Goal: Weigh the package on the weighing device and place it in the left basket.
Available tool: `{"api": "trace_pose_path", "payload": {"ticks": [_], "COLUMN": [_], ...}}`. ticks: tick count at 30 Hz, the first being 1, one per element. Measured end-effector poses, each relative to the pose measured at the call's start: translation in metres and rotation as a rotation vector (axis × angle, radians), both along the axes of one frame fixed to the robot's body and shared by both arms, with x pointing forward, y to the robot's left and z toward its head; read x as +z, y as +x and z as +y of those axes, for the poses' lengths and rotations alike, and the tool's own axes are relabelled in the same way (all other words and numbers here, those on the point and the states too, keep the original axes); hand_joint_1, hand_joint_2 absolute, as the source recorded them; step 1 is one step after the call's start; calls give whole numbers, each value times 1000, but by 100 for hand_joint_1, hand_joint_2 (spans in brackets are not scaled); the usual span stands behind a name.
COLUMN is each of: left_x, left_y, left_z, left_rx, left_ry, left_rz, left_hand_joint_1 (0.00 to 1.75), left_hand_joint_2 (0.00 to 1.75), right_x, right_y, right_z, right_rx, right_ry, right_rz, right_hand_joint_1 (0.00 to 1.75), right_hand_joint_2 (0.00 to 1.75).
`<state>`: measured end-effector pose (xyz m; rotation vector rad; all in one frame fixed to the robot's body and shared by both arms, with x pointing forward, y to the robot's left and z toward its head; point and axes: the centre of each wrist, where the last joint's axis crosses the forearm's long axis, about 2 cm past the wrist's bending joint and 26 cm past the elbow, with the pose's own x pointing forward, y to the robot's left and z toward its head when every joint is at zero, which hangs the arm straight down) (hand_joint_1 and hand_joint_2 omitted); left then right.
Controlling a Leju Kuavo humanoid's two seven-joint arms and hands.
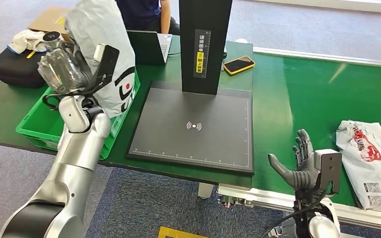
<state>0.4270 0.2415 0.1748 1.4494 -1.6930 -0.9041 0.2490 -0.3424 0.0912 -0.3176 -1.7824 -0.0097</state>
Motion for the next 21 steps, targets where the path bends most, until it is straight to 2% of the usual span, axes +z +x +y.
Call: {"api": "trace_pose_path", "payload": {"ticks": [10, 21], "left_x": [17, 37], "left_y": [-4, -12], "left_z": [38, 66], "left_rx": [94, 139], "left_ry": [-39, -73], "left_rz": [-112, -224], "left_hand_joint_1": [175, 175], "left_hand_joint_2": [175, 175], "right_x": [0, 1], "right_y": [-17, -21], "right_z": [-1, 2], "right_rx": [-20, -22], "right_ry": [-6, -3], "right_rz": [-3, 4], "right_hand_joint_1": [0, 0], "right_hand_joint_2": [175, 175]}}
